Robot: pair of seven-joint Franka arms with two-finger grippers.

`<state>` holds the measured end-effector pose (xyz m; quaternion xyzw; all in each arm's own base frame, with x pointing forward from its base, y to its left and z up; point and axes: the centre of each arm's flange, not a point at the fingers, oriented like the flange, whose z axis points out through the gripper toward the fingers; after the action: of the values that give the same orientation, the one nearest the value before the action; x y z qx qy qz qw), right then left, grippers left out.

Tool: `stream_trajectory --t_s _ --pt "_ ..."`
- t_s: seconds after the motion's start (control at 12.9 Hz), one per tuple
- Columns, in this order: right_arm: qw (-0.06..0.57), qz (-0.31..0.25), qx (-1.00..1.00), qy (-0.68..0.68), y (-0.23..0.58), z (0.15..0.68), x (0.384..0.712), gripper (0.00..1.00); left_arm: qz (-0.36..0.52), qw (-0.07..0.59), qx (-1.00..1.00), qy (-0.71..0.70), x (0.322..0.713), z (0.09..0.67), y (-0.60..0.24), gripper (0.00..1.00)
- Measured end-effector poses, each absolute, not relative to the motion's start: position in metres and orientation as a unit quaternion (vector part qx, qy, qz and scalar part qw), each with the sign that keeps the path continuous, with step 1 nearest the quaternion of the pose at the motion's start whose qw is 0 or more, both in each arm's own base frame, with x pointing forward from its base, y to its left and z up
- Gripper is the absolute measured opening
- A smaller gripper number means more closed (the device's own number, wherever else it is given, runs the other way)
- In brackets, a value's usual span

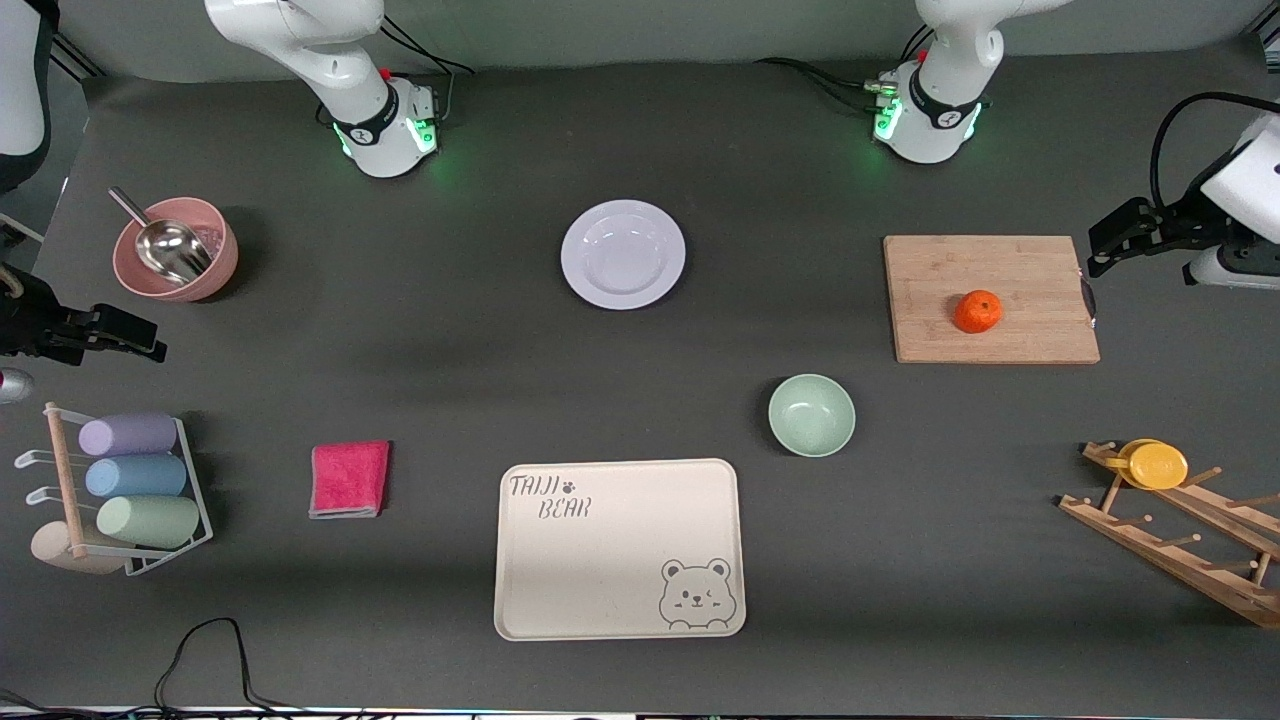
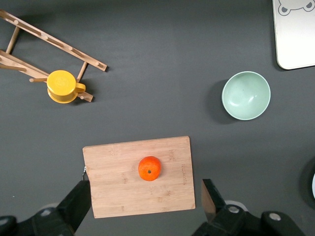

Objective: Place orange and plate with both arms
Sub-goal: 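Reach the left gripper down to the orange on the cutting board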

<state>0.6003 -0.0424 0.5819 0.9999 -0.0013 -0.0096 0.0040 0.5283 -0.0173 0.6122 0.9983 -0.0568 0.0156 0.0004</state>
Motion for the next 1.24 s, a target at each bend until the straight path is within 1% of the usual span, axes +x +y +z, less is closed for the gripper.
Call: stream_trajectory --t_s 0.46,0.62,0.85,1.08,1.24 --pt "0.004 -0.012 1.0 -0.001 -0.042 0.582 0.6 1.0 0.012 0.006 0.998 -0.056 0.53 0.608 -0.017 1.0" --pt "0.004 -0.012 1.0 -0.001 -0.042 0.581 0.6 1.0 -0.004 0.01 0.999 -0.051 0.536 0.588 -0.011 1.0" --pt "0.004 -0.012 1.0 -0.001 -0.042 0.581 0.6 1.0 -0.021 0.014 0.999 -0.037 0.546 0.517 0.006 1.0" --pt "0.004 -0.013 1.0 -0.001 -0.042 0.581 0.6 1.0 -0.036 0.015 0.999 -0.03 0.533 0.444 0.011 1.0" --pt "0.004 -0.013 1.0 -0.001 -0.042 0.581 0.6 1.0 -0.028 0.012 0.999 -0.026 0.518 0.397 0.014 1.0"
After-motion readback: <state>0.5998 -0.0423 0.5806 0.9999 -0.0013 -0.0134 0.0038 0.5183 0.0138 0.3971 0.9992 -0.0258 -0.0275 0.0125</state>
